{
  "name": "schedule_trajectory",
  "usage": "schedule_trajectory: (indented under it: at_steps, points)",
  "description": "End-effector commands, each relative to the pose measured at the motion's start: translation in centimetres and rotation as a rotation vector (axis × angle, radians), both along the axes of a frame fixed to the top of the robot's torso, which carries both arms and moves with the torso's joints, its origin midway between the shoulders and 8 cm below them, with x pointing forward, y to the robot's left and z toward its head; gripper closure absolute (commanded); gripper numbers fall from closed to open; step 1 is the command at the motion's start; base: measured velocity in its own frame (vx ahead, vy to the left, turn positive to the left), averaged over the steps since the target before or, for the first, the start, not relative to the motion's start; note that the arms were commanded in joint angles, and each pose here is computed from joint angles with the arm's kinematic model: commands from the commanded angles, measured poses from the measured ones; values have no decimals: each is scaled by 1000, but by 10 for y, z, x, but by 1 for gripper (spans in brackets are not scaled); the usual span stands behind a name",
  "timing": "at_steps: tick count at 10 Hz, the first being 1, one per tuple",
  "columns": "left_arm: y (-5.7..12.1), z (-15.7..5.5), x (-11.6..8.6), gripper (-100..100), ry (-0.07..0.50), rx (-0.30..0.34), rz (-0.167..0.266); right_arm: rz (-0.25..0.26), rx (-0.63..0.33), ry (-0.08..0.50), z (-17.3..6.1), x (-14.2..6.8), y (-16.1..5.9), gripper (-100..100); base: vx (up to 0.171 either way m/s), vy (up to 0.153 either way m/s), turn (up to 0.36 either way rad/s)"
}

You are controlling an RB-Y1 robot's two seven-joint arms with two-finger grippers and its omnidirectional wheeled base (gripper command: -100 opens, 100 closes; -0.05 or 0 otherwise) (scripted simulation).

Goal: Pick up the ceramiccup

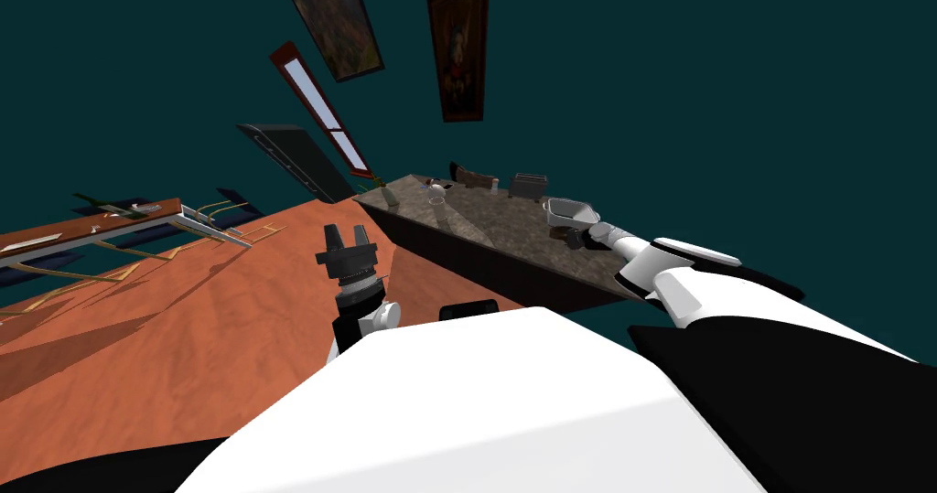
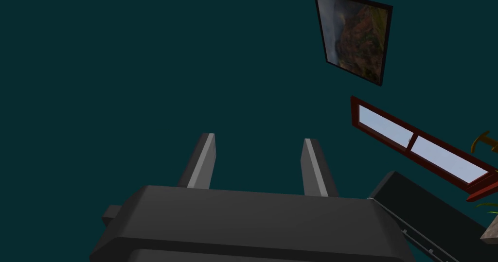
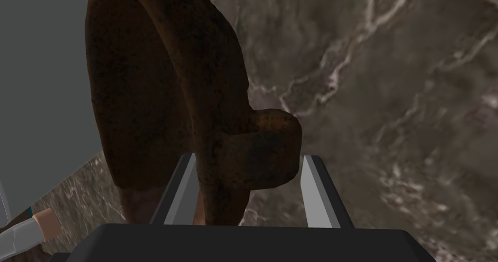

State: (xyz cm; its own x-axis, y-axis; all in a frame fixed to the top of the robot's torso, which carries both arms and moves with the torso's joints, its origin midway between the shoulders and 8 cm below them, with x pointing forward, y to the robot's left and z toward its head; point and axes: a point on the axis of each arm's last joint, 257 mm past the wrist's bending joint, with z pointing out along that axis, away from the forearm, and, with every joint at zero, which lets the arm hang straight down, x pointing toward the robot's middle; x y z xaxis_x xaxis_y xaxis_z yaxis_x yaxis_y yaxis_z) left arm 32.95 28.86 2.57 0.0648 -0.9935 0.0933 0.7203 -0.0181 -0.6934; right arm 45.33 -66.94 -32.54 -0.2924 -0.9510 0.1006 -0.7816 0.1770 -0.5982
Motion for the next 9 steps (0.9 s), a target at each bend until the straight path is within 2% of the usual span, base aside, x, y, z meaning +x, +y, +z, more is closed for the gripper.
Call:
schedule_trajectory:
  at_steps: [1,2,7,8,9]
  points:
    - [0,0,0,0,0,0,0,0,0,0,0,0,0,0,0,0,0]
    - [0,0,0,0,0,0,0,11,-1,-2,2,1,1,100,23,13,-117]
    - [0,0,0,0,0,0,0,97,0,-5,18,15,16,100,54,57,-183]
    - [0,0,0,0,0,0,0,87,-1,-3,15,12,14,100,21,27,-50]
    - [0,0,0,0,0,0,0,87,0,-3,16,12,15,0,2,5,5]
